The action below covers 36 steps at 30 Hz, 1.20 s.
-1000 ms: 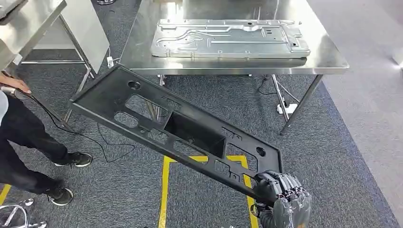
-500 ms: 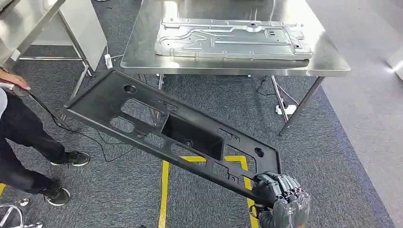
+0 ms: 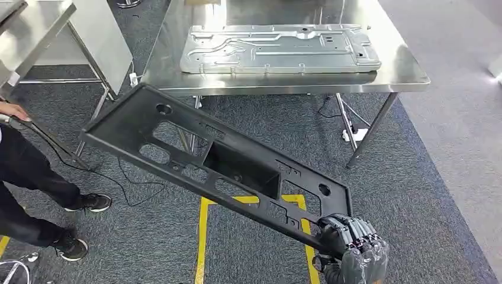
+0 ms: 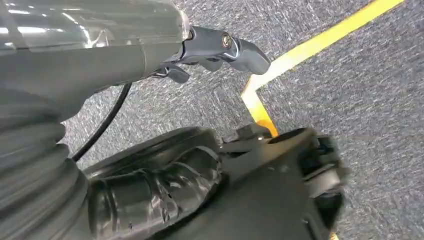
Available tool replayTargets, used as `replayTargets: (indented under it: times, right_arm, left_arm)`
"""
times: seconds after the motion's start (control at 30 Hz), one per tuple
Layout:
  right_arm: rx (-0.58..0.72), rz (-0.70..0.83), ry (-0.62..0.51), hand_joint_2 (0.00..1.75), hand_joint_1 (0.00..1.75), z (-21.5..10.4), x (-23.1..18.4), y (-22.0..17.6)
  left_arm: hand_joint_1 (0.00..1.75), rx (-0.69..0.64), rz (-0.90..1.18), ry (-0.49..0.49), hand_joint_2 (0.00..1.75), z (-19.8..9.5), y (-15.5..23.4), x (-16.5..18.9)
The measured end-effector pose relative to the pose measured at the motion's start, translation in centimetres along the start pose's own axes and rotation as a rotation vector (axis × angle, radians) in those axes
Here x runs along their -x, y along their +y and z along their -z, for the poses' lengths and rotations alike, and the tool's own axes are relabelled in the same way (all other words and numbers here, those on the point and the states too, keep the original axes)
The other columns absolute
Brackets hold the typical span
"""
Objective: Take the parts from the cabinet and place them on the table.
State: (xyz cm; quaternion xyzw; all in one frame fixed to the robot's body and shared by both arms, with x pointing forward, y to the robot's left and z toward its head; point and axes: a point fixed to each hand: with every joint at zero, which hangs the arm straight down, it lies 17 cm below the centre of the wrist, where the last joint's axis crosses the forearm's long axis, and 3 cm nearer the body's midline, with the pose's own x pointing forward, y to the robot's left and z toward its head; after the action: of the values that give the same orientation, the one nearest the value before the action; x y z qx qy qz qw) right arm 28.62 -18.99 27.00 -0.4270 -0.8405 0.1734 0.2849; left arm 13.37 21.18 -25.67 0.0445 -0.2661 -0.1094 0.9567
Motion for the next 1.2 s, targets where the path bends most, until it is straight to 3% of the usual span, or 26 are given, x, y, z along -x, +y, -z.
replayTargets:
  times: [0.47, 0.83, 1.2]
  right_arm:
    - [0.016, 0.007, -0.015, 1.75, 1.75, 0.2, -0.2, -0.4]
    - [0.015, -0.058, -0.106, 1.75, 1.75, 0.7, -1.5, -0.8]
    - [0.005, -0.024, -0.063, 1.75, 1.75, 0.7, -1.0, -0.3]
  left_arm:
    - [0.00, 0.002, 0.008, -0.002, 1.75, 0.1, 0.1, -0.1]
    - [0.00, 0.004, 0.014, -0.007, 1.75, 0.2, 0.1, -0.5]
    - [0.00, 0.004, 0.012, -0.003, 1.75, 0.1, 0.2, -0.2]
